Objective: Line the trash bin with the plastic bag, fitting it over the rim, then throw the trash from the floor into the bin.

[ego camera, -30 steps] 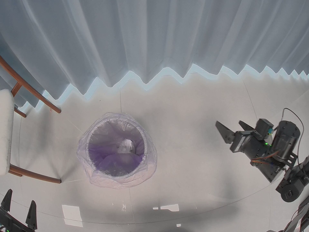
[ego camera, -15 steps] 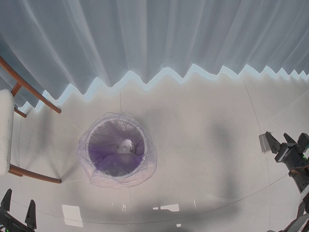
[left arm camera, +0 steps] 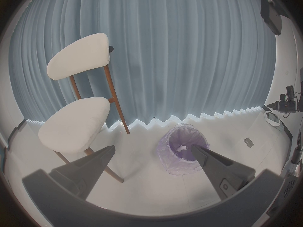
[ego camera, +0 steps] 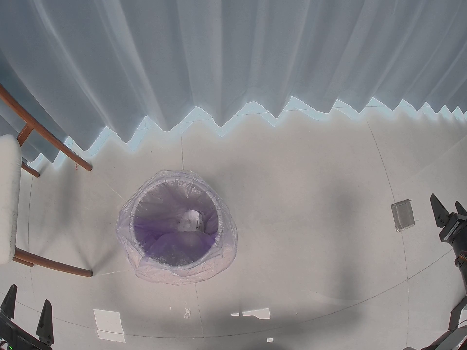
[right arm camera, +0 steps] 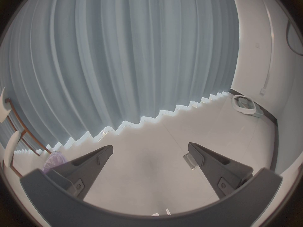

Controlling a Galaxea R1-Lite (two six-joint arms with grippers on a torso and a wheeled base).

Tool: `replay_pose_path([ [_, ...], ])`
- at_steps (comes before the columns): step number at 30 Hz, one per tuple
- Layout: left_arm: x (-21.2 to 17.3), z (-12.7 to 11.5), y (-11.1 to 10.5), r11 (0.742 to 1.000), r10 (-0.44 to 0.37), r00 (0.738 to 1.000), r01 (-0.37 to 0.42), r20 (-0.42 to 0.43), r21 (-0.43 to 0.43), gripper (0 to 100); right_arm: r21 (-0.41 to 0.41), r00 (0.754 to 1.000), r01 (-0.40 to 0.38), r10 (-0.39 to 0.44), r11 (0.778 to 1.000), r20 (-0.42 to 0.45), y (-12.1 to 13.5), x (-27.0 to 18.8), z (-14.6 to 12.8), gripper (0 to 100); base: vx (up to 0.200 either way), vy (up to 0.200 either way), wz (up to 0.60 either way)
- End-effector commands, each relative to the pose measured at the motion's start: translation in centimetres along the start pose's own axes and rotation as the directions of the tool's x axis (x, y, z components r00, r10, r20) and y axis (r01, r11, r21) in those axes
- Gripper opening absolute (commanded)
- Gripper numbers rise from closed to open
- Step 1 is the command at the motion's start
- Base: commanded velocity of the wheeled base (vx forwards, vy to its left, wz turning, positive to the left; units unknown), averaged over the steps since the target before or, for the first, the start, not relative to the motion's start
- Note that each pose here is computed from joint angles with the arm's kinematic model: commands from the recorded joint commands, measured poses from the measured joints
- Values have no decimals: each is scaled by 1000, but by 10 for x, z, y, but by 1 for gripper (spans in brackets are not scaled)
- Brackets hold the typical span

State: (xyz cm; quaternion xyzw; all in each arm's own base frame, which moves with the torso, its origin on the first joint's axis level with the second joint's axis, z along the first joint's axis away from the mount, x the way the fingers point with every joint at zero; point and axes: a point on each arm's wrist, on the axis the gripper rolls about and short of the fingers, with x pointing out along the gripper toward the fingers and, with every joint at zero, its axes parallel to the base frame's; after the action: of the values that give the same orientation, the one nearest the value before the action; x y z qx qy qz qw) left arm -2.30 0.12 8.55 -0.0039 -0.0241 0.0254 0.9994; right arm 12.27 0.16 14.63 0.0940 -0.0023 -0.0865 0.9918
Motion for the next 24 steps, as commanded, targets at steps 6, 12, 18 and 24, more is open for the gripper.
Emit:
replay_pose_path([
  [6, 0, -5, 0, 1000, -2, 1000, 2, -4, 2, 100, -62, 1000, -7, 9, 998, 24, -14, -62, -3, 100, 0, 0, 0],
  [12, -1, -10, -1, 999, -37, 998, 37, -56, -3, 100, -145, 998, -56, 50, 988, -46, -38, -123, -46, 100, 0, 0, 0],
  [18, -1, -10, -1, 999, -35, 998, 35, -50, -6, 100, -129, 997, -67, 61, 989, -53, -43, -133, -58, 100, 0, 0, 0],
  [24, -1, -9, -1, 999, -34, 998, 33, -48, -8, 100, -138, 995, -89, 82, 986, -56, -43, -133, -58, 100, 0, 0, 0],
])
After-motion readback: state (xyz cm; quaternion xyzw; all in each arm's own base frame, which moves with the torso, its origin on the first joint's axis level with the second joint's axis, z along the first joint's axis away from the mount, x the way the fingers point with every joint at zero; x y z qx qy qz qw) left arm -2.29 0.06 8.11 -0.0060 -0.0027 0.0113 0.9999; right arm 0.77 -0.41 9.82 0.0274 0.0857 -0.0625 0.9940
